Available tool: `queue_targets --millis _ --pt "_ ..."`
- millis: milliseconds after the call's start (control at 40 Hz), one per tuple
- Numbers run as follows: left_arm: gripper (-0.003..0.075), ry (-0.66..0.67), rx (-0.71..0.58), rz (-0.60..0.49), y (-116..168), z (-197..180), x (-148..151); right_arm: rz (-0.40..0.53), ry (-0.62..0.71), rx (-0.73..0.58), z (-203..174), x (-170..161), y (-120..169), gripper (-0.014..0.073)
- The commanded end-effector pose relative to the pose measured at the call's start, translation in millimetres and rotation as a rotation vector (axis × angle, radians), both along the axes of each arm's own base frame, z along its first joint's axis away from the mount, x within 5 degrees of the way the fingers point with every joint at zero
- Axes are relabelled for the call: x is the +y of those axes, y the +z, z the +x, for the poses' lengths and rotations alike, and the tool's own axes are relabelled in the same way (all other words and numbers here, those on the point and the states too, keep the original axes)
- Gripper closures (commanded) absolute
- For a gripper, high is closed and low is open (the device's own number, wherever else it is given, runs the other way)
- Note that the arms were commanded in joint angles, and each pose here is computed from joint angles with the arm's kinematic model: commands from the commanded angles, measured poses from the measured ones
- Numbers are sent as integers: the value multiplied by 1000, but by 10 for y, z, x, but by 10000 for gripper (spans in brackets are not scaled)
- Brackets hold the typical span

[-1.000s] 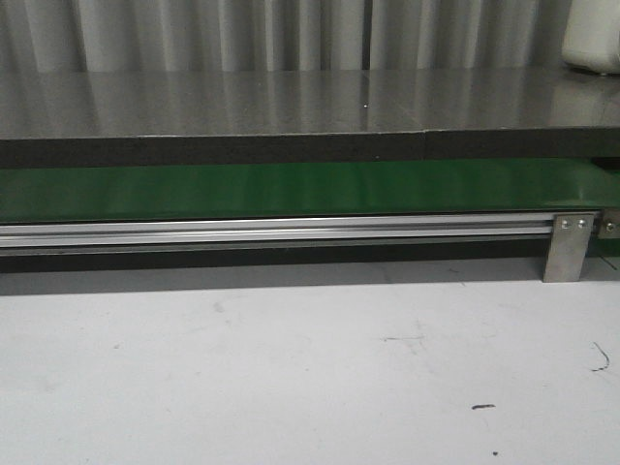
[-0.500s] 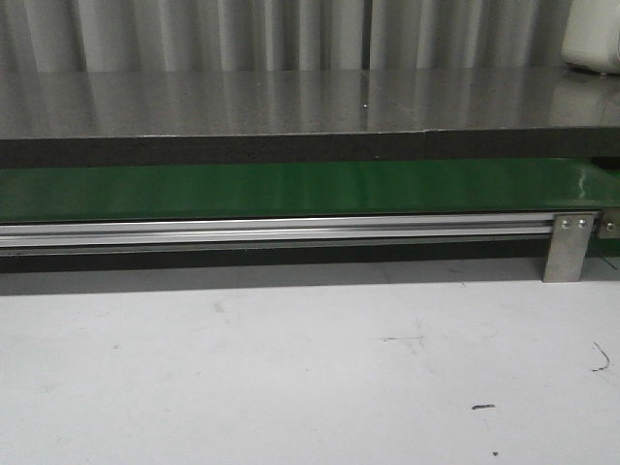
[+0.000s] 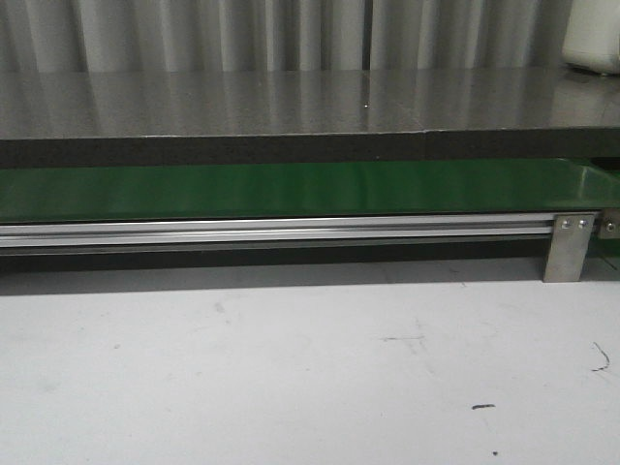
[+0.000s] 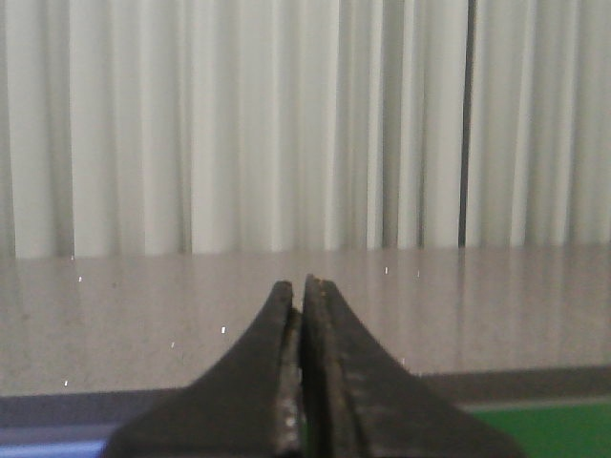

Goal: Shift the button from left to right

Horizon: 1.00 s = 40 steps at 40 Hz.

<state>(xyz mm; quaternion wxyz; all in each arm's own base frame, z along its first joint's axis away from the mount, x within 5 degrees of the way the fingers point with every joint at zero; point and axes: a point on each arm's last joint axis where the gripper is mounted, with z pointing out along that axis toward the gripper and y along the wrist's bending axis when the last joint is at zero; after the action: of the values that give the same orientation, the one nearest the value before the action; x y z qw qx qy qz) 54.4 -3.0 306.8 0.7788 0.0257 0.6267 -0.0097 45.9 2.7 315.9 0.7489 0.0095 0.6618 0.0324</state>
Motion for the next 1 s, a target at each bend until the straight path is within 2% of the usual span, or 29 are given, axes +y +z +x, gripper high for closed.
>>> queue_targets --millis 0,100,200,400,500,550,625,750,800,850,900,975 --pt "741 1 88 55 264 155 -13 -13 -1 35 150 1 345 664" --pt "741 -4 229 64 321 337 -26 -15 7 121 331 7 481 664" --pt "741 -8 327 70 293 478 -35 -15 10 179 475 8 494 664" --pt "741 -8 354 72 265 542 -39 -15 11 214 528 9 453 657" --pt "727 -8 349 71 269 542 -39 -15 11 214 528 9 453 582" --pt "685 -8 348 71 271 543 -38 -15 11 214 528 9 453 511" --pt "573 -8 348 71 271 543 -38 -15 11 214 528 9 453 363" --pt "206 -8 347 71 271 543 -38 -15 11 214 528 9 453 97" --pt "90 -8 347 71 271 543 -38 -15 11 214 528 9 453 20" --pt "13 -9 347 69 271 543 -39 -15 11 214 528 9 453 -34" --pt "33 -9 347 69 271 543 -39 -15 11 214 528 9 453 -67" --pt "72 -9 347 69 271 543 -39 -15 11 214 528 9 453 -68"
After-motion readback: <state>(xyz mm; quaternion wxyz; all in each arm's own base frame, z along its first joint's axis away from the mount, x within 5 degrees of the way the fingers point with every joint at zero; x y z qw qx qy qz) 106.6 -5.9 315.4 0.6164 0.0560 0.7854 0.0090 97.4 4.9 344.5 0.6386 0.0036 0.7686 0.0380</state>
